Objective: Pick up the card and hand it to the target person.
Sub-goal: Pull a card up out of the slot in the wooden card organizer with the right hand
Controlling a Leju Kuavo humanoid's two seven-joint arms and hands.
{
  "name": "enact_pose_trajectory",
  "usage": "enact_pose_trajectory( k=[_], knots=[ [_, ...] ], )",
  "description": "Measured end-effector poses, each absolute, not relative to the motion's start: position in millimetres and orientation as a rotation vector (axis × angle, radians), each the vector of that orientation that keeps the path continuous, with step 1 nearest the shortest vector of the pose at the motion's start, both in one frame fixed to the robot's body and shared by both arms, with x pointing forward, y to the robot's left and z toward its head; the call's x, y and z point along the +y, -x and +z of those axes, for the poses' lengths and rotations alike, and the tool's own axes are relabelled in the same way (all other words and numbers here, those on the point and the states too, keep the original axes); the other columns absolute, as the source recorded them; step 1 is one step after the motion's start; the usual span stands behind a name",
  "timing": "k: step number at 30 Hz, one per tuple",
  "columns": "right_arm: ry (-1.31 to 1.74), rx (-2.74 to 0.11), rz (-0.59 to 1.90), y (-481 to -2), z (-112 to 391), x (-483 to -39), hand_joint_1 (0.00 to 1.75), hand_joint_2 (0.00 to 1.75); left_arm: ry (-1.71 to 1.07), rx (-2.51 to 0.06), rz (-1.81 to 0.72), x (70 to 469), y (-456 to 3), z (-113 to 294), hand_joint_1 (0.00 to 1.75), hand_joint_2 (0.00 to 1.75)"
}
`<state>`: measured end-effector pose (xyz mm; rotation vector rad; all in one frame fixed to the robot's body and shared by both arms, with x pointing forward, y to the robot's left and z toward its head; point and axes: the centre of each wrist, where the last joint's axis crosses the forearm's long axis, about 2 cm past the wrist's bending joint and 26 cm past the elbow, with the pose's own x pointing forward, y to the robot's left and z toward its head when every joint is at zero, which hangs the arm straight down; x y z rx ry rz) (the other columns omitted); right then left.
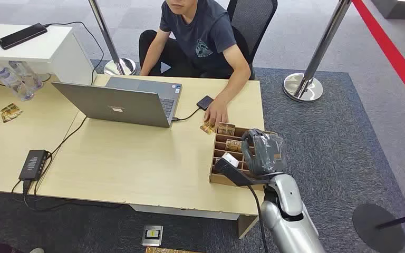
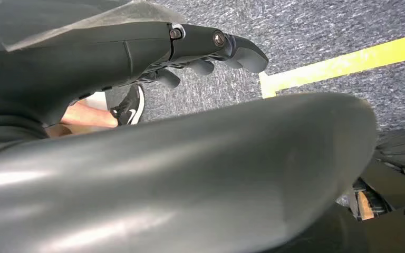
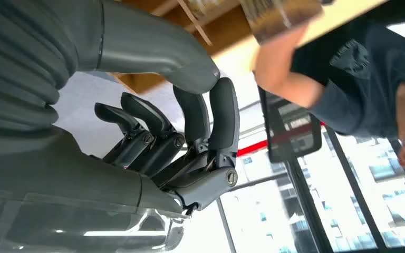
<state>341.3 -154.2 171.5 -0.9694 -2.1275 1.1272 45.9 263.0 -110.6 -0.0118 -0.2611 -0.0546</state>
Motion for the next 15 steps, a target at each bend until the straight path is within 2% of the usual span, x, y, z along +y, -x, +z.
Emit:
enact_pose_trajectory(
  k=[3, 5, 6, 8, 9, 10, 12, 15],
  knots=[
    [0.942, -2.100, 1.165, -340, 166, -152, 1.75, 1.75, 0.011, -0.259, -0.049, 263, -46, -111, 0.00, 0.00],
    [0.916, -2.076, 1.192, -338, 158, -151, 1.61, 1.75, 0.010, -0.255, -0.046, 263, -45, -111, 0.00, 0.00],
    [0.901, -2.064, 1.209, -337, 154, -150, 1.49, 1.75, 0.009, -0.253, -0.044, 263, -45, -111, 0.00, 0.00],
    [0.874, -2.051, 1.238, -331, 146, -147, 1.12, 1.75, 0.007, -0.248, -0.036, 263, -45, -111, 0.00, 0.00],
    [0.857, -2.047, 1.252, -326, 142, -146, 1.05, 1.75, 0.005, -0.244, -0.028, 263, -44, -111, 0.00, 0.00],
    [0.840, -2.047, 1.261, -320, 137, -144, 1.03, 1.75, 0.003, -0.240, -0.019, 263, -43, -111, 0.00, 0.00],
    [0.813, -2.054, 1.269, -309, 131, -143, 1.20, 1.75, -0.001, -0.235, -0.004, 262, -42, -111, 0.00, 0.00],
    [0.797, -2.061, 1.269, -299, 124, -144, 1.20, 1.75, -0.004, -0.232, 0.009, 262, -40, -111, 0.00, 0.00]
  ],
)
